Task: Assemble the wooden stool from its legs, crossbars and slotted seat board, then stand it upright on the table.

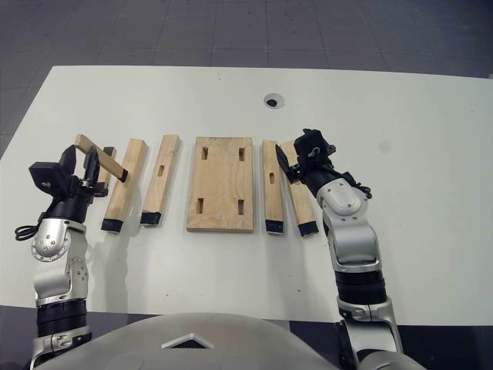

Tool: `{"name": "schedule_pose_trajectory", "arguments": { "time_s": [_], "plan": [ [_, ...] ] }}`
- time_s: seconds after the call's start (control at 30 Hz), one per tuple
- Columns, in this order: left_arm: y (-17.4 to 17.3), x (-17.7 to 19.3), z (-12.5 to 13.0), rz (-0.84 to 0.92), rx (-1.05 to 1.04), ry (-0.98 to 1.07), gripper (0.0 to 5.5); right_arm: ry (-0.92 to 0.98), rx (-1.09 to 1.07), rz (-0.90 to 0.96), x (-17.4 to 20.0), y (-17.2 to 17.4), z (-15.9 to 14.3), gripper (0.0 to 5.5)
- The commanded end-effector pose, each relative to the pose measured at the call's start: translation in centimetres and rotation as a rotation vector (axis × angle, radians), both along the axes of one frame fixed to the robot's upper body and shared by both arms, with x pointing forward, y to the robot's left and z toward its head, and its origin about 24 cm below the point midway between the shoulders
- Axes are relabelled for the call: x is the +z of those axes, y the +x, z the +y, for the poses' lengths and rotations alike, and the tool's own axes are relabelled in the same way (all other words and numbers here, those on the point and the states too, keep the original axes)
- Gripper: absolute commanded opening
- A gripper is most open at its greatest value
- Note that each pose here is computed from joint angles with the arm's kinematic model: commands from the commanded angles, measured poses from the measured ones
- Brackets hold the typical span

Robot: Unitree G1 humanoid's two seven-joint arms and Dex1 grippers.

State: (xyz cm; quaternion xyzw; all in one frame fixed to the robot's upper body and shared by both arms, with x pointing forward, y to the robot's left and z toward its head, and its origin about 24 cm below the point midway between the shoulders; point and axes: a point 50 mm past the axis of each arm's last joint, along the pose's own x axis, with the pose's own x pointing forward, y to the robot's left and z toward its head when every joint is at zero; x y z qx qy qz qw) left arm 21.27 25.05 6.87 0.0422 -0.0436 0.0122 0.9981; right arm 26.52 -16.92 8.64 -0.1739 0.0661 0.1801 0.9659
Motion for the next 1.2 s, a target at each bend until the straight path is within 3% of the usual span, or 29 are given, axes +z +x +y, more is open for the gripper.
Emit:
{"name": "schedule_pose_trajectory", "arguments": {
  "time_s": [0.03,0.2,0.43,0.5,0.73,1.0,1.2],
  "plan": [
    [-0.2,3.3,-0.6,-0.079,-0.069,0.017,1.96,0.006,-0.001,0.005,0.1,-0.1,0.0,3.43],
    [0.3,7.1,-1.4,-0.159,-0.133,0.034,1.96,0.009,0.003,0.005,0.1,-0.1,0.2,3.43],
    [2.7,11.7,0.6,-0.229,-0.055,-0.100,1.96,0.011,-0.008,0.003,0.0,-0.2,0.2,3.43],
    [3.6,12.1,0.7,-0.215,-0.055,-0.130,1.96,0.014,-0.010,0.001,0.0,-0.2,0.2,3.43],
    [5.9,13.1,-0.5,-0.175,-0.100,-0.253,0.84,0.023,-0.013,-0.001,-0.1,-0.5,0.6,3.43],
    [7.5,11.4,-3.1,-0.042,-0.100,-0.312,0.79,0.025,-0.017,-0.004,-0.1,-0.5,0.7,3.43],
    [7.1,11.7,-2.4,-0.024,-0.045,-0.238,0.79,0.025,-0.022,-0.001,-0.2,-0.5,0.6,3.43]
  ]
}}
